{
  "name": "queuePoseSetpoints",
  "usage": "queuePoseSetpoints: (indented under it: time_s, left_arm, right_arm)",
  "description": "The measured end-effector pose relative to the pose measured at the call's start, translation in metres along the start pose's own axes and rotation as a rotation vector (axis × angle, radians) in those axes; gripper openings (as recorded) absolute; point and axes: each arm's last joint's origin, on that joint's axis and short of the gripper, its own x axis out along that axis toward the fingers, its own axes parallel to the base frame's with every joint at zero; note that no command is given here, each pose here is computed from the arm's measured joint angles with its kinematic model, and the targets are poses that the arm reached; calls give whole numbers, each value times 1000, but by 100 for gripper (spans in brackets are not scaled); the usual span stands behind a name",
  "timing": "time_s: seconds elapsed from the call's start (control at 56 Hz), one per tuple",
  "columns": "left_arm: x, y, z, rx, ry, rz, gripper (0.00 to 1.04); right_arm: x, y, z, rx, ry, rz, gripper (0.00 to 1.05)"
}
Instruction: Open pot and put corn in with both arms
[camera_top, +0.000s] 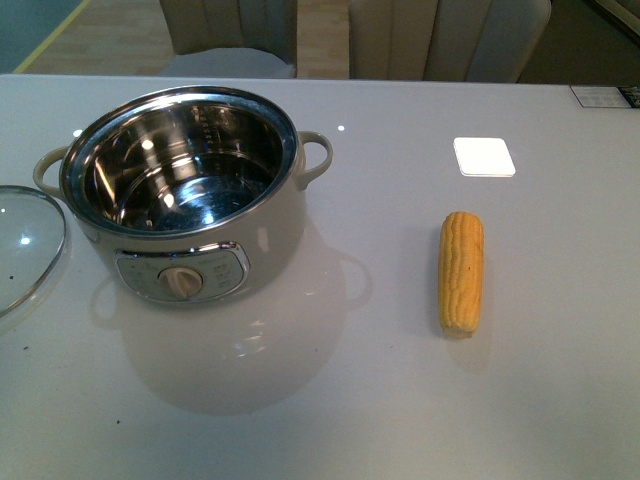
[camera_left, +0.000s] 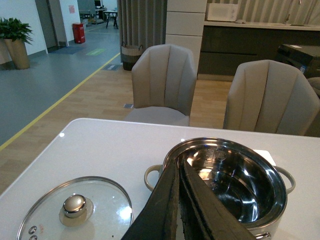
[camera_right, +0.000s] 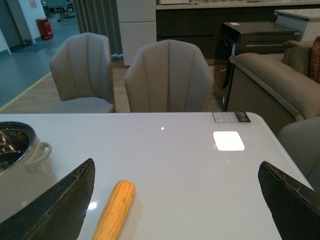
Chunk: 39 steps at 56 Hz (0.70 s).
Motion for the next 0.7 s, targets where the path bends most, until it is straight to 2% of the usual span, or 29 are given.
queuePoseSetpoints:
  time_s: [0.447, 0.518, 0.697]
  left_arm:
    - [-11, 0, 0, 0, 0, 0, 3]
    - [-17, 0, -5, 0, 34, 0, 3]
    - [-21, 0, -3, 0, 6, 0, 3]
  right_arm:
    - [0, 0, 0, 0, 0, 0, 96]
    - [0, 0, 0, 0, 0, 0, 96]
    - [0, 0, 0, 0, 0, 0, 96]
